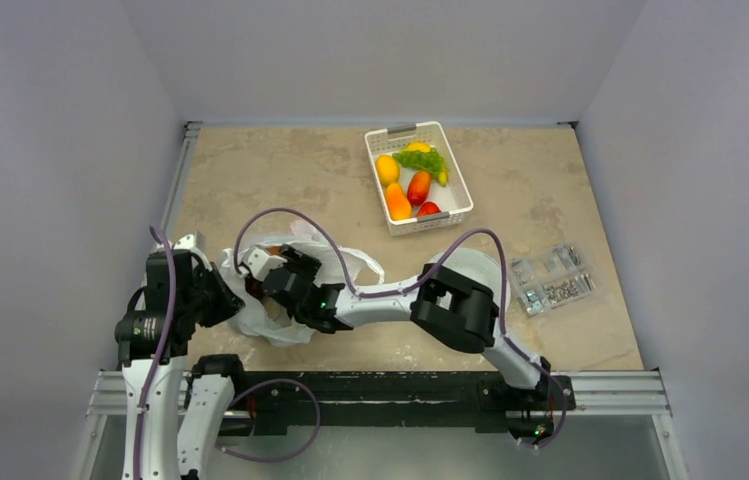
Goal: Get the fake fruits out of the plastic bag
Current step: Take out the fake fruit from the plastic bag.
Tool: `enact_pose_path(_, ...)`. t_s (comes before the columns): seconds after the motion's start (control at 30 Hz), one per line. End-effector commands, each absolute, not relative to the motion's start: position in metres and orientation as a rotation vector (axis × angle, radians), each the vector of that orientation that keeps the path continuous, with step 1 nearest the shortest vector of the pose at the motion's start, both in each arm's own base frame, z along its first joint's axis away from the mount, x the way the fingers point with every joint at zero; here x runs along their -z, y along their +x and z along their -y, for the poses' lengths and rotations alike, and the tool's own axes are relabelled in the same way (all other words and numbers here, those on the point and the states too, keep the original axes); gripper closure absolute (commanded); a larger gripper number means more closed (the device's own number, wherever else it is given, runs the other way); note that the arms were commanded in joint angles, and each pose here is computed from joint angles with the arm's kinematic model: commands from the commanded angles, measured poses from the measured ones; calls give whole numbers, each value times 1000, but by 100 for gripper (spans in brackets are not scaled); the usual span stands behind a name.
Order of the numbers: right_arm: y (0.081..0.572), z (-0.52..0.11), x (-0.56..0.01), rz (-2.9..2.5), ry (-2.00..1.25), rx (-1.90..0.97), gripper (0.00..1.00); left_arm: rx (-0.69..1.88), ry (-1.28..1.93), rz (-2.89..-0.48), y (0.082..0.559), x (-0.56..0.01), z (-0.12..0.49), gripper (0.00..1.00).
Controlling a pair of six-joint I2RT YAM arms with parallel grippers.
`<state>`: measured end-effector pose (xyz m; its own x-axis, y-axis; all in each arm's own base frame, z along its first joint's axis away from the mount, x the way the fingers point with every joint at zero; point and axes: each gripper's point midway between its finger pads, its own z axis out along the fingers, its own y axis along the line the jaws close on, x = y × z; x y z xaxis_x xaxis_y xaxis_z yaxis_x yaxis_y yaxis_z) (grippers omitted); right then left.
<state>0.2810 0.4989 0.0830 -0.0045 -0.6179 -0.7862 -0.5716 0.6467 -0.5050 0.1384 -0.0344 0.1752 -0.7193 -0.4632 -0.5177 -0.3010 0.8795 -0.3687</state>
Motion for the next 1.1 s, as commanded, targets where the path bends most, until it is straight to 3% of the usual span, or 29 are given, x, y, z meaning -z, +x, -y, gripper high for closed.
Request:
enact_pose_path(0.0,305,-507,-134,-1571,-865,112,34,345,-520,-2394,143,-181,34,100)
enact_pose_path(0.37,341,-504,-119,-1580,-873,164,3,346,-518,-2395,143,-181,34,100)
enact_pose_path(0.7,363,-503,-83,-1644,-930,150,1,346,-517,-2396,144,-181,34,100)
enact_pose_path(0.83,363,-504,-72,-1663,-948,121,13,347,-517,-2396,144,-181,34,100)
enact_pose_path(1.07,350,-509,-72,-1701,-961,7,46,349,-517,-2401,144,-180,35,100)
